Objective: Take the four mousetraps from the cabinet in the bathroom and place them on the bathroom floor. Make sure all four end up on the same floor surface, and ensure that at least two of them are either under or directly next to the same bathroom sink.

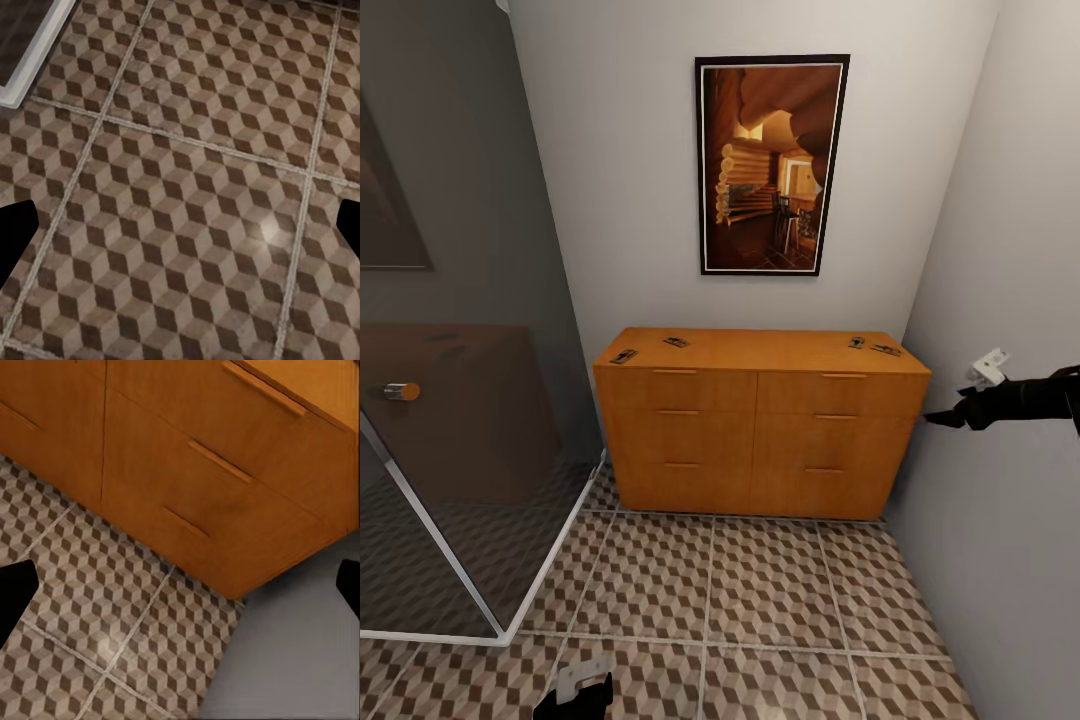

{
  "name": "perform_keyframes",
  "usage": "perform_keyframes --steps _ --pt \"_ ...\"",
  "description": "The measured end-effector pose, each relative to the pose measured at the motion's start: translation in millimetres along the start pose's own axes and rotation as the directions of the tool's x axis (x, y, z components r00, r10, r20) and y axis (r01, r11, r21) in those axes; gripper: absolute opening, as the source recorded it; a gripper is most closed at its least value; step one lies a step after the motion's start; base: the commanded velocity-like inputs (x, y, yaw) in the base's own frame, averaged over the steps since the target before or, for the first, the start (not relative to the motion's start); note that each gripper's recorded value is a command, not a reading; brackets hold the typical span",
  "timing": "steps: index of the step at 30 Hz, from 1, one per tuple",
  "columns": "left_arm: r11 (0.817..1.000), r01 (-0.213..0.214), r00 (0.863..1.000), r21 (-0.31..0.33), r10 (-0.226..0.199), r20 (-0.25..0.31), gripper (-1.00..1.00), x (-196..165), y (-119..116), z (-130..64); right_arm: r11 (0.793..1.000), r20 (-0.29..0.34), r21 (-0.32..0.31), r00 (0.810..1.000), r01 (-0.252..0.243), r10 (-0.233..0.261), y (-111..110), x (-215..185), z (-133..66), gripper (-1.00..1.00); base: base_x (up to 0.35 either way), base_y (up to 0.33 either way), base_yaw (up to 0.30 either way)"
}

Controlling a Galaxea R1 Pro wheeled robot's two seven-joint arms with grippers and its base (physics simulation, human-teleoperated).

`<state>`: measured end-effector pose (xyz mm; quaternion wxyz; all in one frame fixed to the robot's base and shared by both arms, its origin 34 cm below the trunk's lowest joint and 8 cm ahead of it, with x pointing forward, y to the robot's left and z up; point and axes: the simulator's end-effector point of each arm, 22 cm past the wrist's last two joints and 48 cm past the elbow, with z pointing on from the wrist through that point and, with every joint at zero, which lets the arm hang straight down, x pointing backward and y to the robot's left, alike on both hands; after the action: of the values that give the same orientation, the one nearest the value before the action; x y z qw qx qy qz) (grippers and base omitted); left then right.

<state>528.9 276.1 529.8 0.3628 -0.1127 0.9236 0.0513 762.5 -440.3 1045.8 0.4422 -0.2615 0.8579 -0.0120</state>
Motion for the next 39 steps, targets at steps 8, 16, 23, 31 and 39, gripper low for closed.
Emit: perform_keyframes --steps 8,16,23,31,39 --pt "1.000 0.000 1.000 0.000 0.000 0.000 1.00 0.2 0.0 0.0 0.990 0.029 -0.138 1.000 -0.003 0.007 12.7 3.3 -24.2 1.00 0.000 0.000 0.000" --pt "1.000 -0.001 1.000 0.000 0.001 -0.002 1.00 0.6 0.0 -0.1 0.988 0.038 -0.153 0.999 -0.017 0.023 12.5 3.4 -29.6 1.00 0.000 0.000 0.000" --pt "1.000 -0.001 1.000 0.020 0.001 -0.002 1.00 0.8 -4.4 -0.1 0.989 0.037 -0.142 0.999 -0.026 0.032 9.7 3.8 -29.8 1.00 0.000 0.000 0.000" --pt "0.998 -0.009 1.000 0.070 0.010 -0.018 1.00 8.5 -15.9 -2.5 0.995 0.028 -0.082 0.998 -0.060 0.062 -3.7 5.6 -28.3 1.00 0.000 0.000 0.000" --pt "0.977 -0.155 0.988 0.146 0.157 -0.004 1.00 12.8 -34.9 -5.8 0.989 0.009 0.061 0.991 -0.133 0.132 -35.0 12.5 -27.9 1.00 0.000 0.000 0.000"
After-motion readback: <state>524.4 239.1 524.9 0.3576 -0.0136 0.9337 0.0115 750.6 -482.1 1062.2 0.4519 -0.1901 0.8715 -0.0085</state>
